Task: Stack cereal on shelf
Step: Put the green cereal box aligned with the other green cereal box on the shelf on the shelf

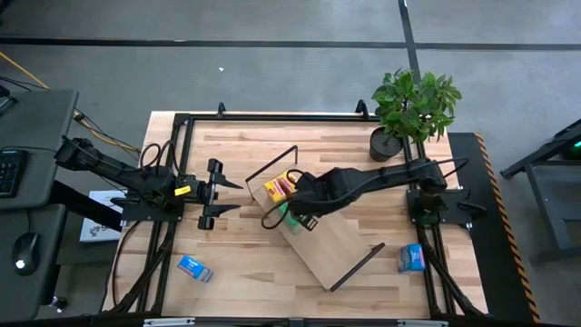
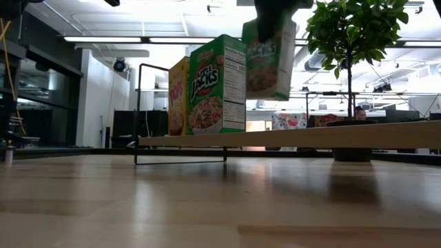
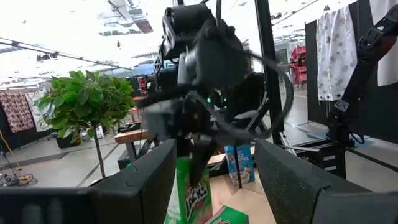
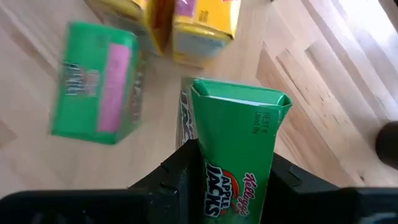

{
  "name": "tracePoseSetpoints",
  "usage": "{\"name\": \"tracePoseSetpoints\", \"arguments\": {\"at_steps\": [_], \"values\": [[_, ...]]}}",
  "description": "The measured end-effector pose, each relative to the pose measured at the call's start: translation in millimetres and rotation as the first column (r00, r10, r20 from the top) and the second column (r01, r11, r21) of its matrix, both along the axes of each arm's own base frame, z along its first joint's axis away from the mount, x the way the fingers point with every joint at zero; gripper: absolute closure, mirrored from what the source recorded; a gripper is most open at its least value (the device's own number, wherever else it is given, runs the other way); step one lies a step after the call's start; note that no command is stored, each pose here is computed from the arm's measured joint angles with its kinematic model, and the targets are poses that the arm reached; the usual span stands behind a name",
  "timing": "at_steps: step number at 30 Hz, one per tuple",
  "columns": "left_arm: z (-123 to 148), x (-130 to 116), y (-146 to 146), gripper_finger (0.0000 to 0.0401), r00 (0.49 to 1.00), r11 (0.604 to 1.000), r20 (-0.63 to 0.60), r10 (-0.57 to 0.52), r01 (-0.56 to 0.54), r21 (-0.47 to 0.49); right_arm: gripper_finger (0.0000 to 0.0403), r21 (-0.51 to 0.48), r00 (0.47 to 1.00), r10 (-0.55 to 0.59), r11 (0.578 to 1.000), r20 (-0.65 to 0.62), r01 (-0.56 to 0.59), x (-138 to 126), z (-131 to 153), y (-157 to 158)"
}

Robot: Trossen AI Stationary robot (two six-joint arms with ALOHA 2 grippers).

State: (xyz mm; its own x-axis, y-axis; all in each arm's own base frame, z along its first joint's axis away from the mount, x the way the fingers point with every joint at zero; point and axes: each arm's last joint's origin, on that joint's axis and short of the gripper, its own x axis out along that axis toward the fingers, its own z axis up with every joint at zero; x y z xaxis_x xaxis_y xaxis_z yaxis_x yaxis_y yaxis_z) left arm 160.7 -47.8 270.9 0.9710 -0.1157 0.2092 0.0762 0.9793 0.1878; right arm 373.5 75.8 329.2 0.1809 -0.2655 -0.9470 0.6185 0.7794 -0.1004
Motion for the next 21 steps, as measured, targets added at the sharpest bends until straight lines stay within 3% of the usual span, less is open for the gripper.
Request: {"name": "tracePoseSetpoints", "arguments": {"at_steps": [5, 14, 21], "values": [[0, 0, 0, 0.0194, 1.000, 1.000, 0.003, 0.000, 0.000, -0.001, 0.0292, -0.039, 1.000, -0.001, 0.999, -0.002, 0.001, 6, -7, 0], [0, 0, 0, 0.0194, 1.000, 1.000, 0.003, 0.000, 0.000, -0.001, 0.0292, -0.037, 0.998, 0.031, 0.999, -0.057, -0.033, 21, -31, 4], [0, 0, 0, 0.0194, 1.000, 1.000, 0.003, 0.000, 0.000, -0.001, 0.0292, -0.009, 0.999, 0.048, 0.999, -0.018, -0.048, 26, -32, 6]]}}
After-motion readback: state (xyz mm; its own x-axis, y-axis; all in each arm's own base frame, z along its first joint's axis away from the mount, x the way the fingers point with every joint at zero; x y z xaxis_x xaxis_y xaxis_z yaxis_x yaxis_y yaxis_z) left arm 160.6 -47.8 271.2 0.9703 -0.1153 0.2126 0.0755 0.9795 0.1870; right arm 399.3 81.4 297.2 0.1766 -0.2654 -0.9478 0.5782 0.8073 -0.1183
